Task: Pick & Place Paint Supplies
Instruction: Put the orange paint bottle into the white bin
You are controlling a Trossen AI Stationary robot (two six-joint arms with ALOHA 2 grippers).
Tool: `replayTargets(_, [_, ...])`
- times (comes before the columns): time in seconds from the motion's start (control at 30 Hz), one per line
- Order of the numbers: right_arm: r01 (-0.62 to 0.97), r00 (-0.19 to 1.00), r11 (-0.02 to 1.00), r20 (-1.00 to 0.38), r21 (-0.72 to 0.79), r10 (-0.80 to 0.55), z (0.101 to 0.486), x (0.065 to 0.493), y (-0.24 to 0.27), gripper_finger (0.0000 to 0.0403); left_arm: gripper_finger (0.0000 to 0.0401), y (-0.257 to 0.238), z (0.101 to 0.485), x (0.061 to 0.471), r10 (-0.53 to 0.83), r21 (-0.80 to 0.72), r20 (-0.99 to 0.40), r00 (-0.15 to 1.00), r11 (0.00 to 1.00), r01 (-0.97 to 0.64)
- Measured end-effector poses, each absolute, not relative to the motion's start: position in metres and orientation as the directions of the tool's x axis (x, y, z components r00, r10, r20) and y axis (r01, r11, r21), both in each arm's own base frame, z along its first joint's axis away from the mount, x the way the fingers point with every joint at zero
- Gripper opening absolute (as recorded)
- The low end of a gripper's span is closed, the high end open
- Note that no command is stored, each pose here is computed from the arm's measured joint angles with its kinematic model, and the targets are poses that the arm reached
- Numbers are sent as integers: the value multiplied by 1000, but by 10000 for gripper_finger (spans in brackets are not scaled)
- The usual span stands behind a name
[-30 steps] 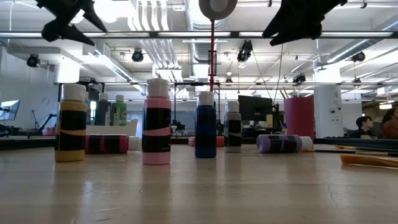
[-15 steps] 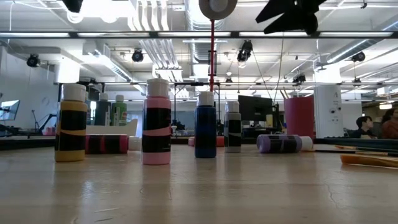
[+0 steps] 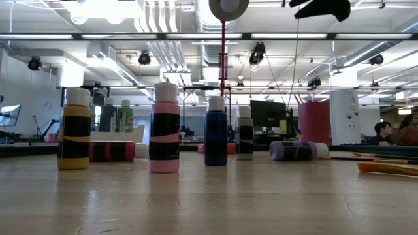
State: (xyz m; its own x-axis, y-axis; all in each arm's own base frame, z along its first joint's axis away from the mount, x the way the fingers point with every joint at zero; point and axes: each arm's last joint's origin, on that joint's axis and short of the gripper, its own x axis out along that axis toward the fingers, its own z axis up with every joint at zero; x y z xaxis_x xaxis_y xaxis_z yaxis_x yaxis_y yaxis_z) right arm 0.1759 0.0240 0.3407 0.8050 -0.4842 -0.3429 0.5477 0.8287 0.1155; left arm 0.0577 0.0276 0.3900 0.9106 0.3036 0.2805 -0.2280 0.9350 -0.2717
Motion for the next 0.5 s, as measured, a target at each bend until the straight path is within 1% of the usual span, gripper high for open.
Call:
replayTargets(0.3, [547, 806, 829, -341, 116, -484, 340, 177, 24, 190, 287, 30, 389, 62, 308, -282, 263, 914, 931, -233])
replayTargets(0.37, [549, 803, 828, -346, 109, -486, 339, 179, 25, 187, 287, 31, 390, 63, 307, -304, 267, 914, 926, -222])
replayTargets(0.43, [553, 801, 826, -344, 108, -490, 339, 180, 25, 183, 287, 31, 390, 65, 271, -314, 267, 925, 932, -183])
replayTargets(0.5, [553, 800, 826, -344, 107, -491, 338, 182, 25, 179, 287, 30, 390, 67, 216, -283, 260, 941, 949, -139])
